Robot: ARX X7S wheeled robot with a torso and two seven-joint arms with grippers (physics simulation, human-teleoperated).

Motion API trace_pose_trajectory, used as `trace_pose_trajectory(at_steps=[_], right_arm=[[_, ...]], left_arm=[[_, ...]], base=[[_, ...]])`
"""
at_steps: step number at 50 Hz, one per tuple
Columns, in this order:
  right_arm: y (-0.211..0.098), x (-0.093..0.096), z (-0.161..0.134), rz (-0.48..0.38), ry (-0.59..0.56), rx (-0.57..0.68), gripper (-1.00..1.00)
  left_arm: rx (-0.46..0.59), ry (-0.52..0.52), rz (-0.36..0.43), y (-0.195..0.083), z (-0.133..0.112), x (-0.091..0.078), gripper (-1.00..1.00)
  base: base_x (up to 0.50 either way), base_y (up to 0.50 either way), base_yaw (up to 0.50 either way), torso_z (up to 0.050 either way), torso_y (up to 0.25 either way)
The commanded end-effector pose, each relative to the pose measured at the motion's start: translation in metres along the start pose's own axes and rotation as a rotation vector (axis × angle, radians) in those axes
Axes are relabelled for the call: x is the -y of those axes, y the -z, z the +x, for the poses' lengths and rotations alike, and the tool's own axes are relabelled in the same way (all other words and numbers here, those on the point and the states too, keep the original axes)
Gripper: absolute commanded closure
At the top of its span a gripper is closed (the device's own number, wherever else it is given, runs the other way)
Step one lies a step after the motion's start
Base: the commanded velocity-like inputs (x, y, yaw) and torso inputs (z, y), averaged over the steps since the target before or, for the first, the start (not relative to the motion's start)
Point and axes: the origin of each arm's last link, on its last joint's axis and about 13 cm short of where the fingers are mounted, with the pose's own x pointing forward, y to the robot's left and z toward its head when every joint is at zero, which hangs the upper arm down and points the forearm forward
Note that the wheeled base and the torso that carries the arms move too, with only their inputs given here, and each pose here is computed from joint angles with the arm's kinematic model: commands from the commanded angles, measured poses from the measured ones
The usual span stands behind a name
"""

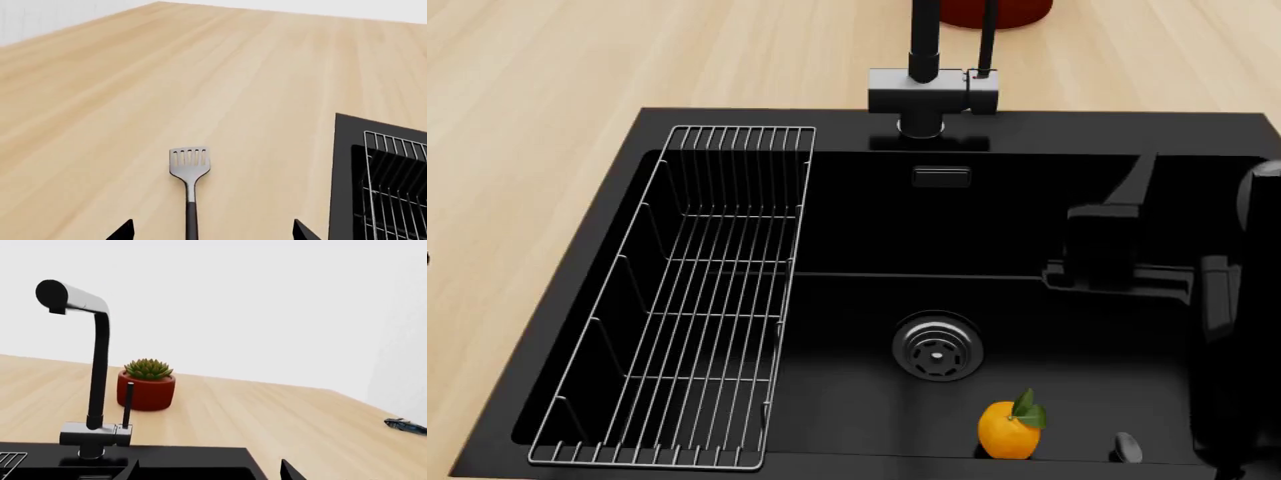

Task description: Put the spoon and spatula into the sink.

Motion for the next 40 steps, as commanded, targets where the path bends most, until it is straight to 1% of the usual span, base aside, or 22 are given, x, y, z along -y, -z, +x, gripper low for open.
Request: trace_pose_trajectory(at_steps=[1,2,4,5,7,11,14,16,17,22,26,32,40], right_arm=[[0.005,-0.001,0.0,0.013,-0.002,-0.009,-1.0],[0.006,-0.001,0.0,0.013,-0.002,-0.009,-1.0],[0.007,-0.002,0.0,0.018,-0.005,-0.01,-1.0],[0.008,-0.002,0.0,0.019,-0.006,-0.013,-1.0],[0.008,-0.002,0.001,0.018,-0.004,-0.015,-1.0],[0.009,-0.002,0.001,0.02,-0.009,-0.015,-1.0],[0.01,-0.003,0.001,0.022,-0.012,-0.017,-1.0],[0.01,-0.003,0.001,0.024,-0.014,-0.017,-1.0],[0.01,-0.003,0.001,0.024,-0.015,-0.017,-1.0],[0.012,-0.003,0.002,0.027,-0.016,-0.018,-1.0],[0.013,-0.003,0.002,0.03,-0.017,-0.02,-1.0],[0.014,-0.003,0.003,0.034,-0.014,-0.02,-1.0],[0.013,-0.002,0.001,0.036,-0.008,-0.019,-1.0]], left_arm=[[-0.145,-0.033,0.016,0.014,-0.019,-0.007,-1.0],[-0.177,-0.024,-0.008,0.015,-0.018,-0.007,-1.0],[-0.171,-0.039,-0.006,0.015,-0.016,-0.008,-1.0],[-0.177,-0.036,-0.018,0.015,-0.013,-0.008,-1.0],[-0.178,-0.035,-0.01,0.018,-0.01,-0.008,-1.0],[-0.215,-0.013,-0.016,0.021,-0.004,-0.007,-1.0],[-0.219,-0.002,-0.008,0.02,0.002,-0.005,-1.0],[-0.227,-0.016,0.005,0.02,0.008,-0.004,-1.0],[-0.24,-0.021,-0.001,0.02,0.011,-0.004,-1.0],[-0.229,-0.046,0.012,0.019,0.021,-0.002,-1.0],[-0.232,-0.045,0.025,0.019,0.029,0.0,-1.0],[-0.254,-0.049,0.023,0.021,0.041,0.002,-1.0],[-0.313,-0.069,0.057,0.037,0.048,0.001,-1.0]], base=[[0.0,0.0,0.0,0.0,0.0],[0.0,0.0,0.0,0.0,0.0],[0.0,0.0,0.0,0.0,0.0],[0.0,0.0,0.0,0.0,0.0],[0.0,0.0,0.0,0.0,0.0],[0.0,0.0,0.0,0.0,0.0],[0.0,0.0,0.0,0.0,0.0],[0.0,0.0,0.0,0.0,0.0],[0.0,0.0,0.0,0.0,0.0],[0.0,0.0,0.0,0.0,0.0],[0.0,0.0,0.0,0.0,0.0],[0.0,0.0,0.0,0.0,0.0],[0.0,0.0,0.0,0.0,0.0]])
